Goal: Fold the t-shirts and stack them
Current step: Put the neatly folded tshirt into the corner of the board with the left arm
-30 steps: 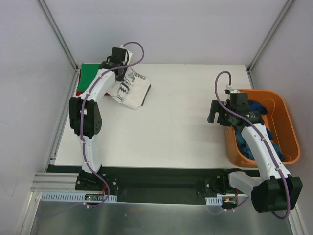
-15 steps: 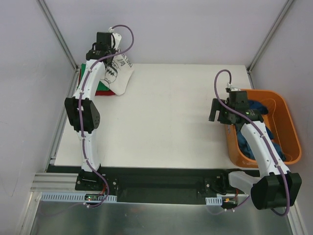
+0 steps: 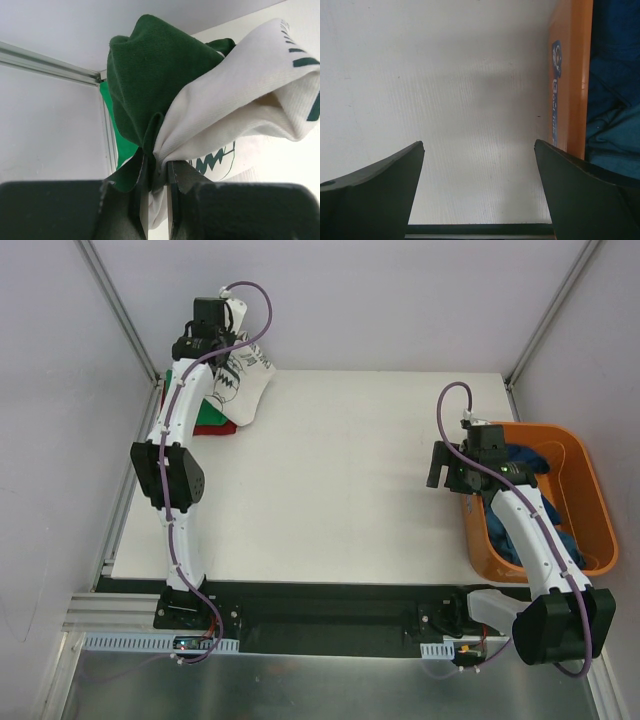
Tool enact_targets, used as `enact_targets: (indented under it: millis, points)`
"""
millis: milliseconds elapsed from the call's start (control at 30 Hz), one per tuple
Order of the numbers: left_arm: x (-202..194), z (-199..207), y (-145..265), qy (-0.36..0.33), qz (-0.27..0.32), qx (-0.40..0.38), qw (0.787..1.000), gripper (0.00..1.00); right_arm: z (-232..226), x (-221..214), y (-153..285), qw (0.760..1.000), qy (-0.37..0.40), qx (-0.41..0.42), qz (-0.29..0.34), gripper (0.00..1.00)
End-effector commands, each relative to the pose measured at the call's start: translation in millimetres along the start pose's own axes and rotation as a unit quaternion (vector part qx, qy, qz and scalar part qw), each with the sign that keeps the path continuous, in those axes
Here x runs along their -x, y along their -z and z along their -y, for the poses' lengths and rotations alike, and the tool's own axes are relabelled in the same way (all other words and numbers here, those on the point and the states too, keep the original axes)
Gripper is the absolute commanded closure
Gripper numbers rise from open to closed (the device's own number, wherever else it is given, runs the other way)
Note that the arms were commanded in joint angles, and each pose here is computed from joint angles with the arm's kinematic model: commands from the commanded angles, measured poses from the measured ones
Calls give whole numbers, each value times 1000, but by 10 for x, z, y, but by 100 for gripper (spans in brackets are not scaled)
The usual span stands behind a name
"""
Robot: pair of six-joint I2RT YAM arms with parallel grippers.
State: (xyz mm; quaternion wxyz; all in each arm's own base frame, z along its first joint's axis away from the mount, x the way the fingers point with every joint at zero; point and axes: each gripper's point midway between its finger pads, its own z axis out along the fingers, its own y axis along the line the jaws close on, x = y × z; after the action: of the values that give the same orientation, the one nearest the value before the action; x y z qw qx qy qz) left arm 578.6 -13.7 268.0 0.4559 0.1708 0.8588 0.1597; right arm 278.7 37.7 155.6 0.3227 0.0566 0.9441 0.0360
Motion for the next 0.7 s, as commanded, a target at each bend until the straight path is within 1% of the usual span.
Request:
enact_targets:
  millis: [0, 167, 367, 667]
  points:
    - [483, -434, 501, 37, 78, 46, 995, 100, 28, 155, 64, 1000, 3, -8, 25, 3]
    - [495, -582, 574, 50, 83, 59, 993, 100, 16, 155, 53, 1000, 2, -5, 25, 3]
    - [545, -631, 710, 54, 95, 56, 992, 100, 5, 147, 25, 1000, 2, -3, 19, 3]
    - [496, -687, 710, 58, 90, 59, 993, 100, -11, 143, -15, 1000, 1, 1, 13, 3]
